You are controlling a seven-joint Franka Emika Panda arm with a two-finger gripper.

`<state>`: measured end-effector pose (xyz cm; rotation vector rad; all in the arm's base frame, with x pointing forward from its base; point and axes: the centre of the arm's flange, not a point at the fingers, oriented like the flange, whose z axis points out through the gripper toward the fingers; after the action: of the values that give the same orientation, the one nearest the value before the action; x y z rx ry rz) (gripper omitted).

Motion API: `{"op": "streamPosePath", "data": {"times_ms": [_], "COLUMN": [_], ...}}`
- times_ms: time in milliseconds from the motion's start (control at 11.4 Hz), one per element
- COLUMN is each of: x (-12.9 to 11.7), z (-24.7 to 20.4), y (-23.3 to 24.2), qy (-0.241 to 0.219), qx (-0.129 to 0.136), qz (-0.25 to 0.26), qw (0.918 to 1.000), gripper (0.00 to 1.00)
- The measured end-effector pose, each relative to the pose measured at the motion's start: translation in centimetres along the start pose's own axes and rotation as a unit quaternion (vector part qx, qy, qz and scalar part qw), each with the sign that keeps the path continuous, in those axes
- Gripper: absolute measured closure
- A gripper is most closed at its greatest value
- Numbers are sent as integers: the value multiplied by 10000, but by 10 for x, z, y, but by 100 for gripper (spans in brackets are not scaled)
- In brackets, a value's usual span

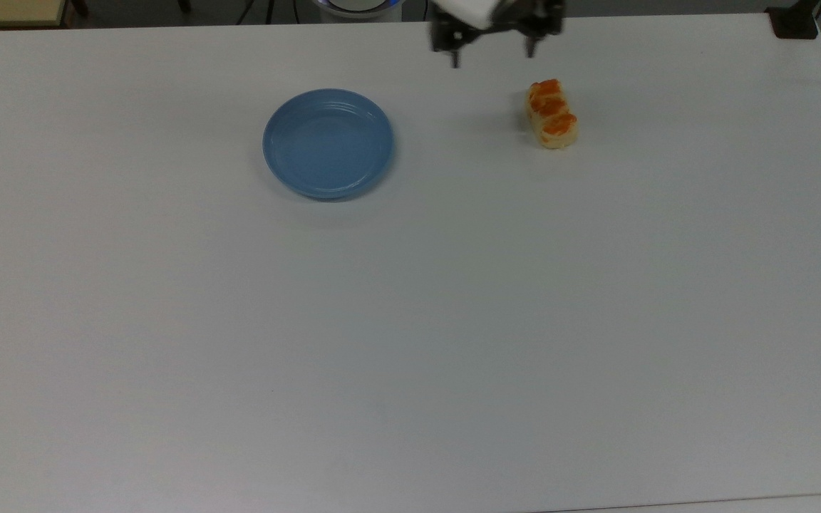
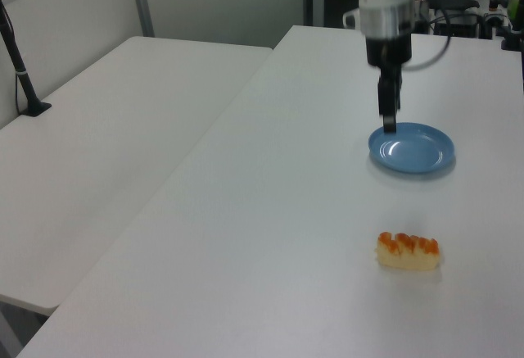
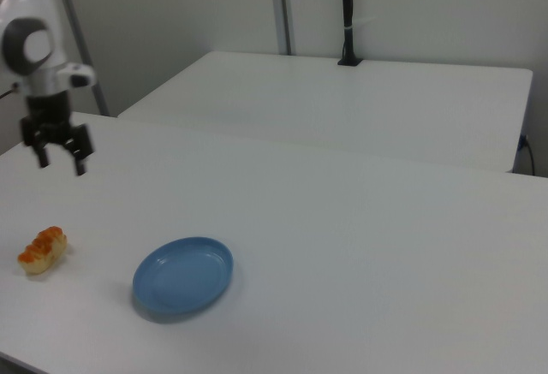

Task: Put the bread onto the plate
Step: 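Move the open gripper over the orange-topped bread roll, then lower the gripper and close it on the bread roll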

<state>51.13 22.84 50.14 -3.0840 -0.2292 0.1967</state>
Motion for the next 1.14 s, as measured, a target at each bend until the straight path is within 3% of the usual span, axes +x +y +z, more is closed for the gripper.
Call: {"op": "streamPosePath", "data": {"times_ms": [176, 528, 791, 1055, 1143], "x": [-23, -29, -22, -17, -16], "z": [50, 120, 183, 226, 220], "y": [-73, -108, -119, -125, -125], "qy": [122, -122, -366, -460, -409], "qx": [-21, -105, -396, -626, -617], "qz": [-120, -241, -218, -258, -258], "qw": [9999, 9996, 9983, 9966, 9969], "gripper": [0, 0, 0, 14, 30]}}
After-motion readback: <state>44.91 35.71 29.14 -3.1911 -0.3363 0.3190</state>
